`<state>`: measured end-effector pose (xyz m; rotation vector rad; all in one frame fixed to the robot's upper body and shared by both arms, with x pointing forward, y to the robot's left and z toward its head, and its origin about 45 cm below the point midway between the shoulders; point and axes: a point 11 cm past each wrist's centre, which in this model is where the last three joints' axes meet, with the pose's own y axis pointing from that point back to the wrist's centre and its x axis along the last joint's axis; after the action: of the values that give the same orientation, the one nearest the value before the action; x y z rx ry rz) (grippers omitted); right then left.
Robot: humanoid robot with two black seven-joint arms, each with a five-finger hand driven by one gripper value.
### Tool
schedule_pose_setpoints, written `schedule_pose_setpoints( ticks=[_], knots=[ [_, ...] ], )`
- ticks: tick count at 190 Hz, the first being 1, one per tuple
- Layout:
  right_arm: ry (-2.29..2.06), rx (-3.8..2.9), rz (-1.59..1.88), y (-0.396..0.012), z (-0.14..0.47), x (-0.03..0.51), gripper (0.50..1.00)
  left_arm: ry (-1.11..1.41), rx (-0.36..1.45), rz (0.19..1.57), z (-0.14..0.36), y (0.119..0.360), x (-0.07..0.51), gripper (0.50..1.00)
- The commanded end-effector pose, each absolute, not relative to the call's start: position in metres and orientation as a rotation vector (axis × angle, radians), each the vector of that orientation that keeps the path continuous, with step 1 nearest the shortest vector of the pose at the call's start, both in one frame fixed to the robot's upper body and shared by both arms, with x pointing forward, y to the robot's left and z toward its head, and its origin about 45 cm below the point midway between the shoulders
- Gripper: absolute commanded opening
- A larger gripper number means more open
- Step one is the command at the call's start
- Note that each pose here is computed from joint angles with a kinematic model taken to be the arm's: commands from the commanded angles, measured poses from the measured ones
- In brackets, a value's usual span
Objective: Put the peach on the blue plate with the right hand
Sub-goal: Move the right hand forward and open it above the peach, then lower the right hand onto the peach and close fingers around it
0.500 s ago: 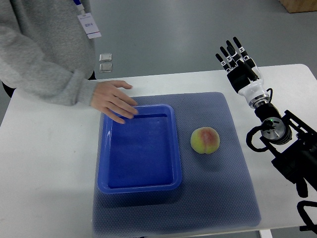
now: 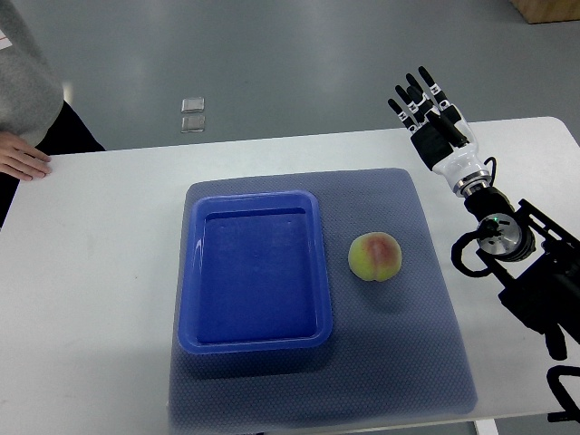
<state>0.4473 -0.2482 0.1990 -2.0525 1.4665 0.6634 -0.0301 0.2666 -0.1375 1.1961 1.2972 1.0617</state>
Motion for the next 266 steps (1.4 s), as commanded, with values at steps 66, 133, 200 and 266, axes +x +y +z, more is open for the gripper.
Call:
schedule_pose_setpoints(
  ticks=[66,133,200,266],
  knots=[
    [1.106,-3.427,-0.311,-0.229,0.263,0.446,0.930,1.307,1.175,1.044,-0.137,0.257,-0.030,1.000],
    [0.768,-3.920,-0.792,-0.229,0.300,0.434,0.930,1.309,1.172,1.040,-0.136,0.256,-0.030,1.000],
    [0.739,-3.959,-0.758,-0.233,0.252,0.413,0.928,1.308,1.173,1.039,-0.136,0.256,-0.030,1.000],
    [0.815,-3.889,-0.529,-0.237,0.207,0.393,0.928,1.308,1.174,1.040,-0.136,0.257,-0.030,1.000]
  ],
)
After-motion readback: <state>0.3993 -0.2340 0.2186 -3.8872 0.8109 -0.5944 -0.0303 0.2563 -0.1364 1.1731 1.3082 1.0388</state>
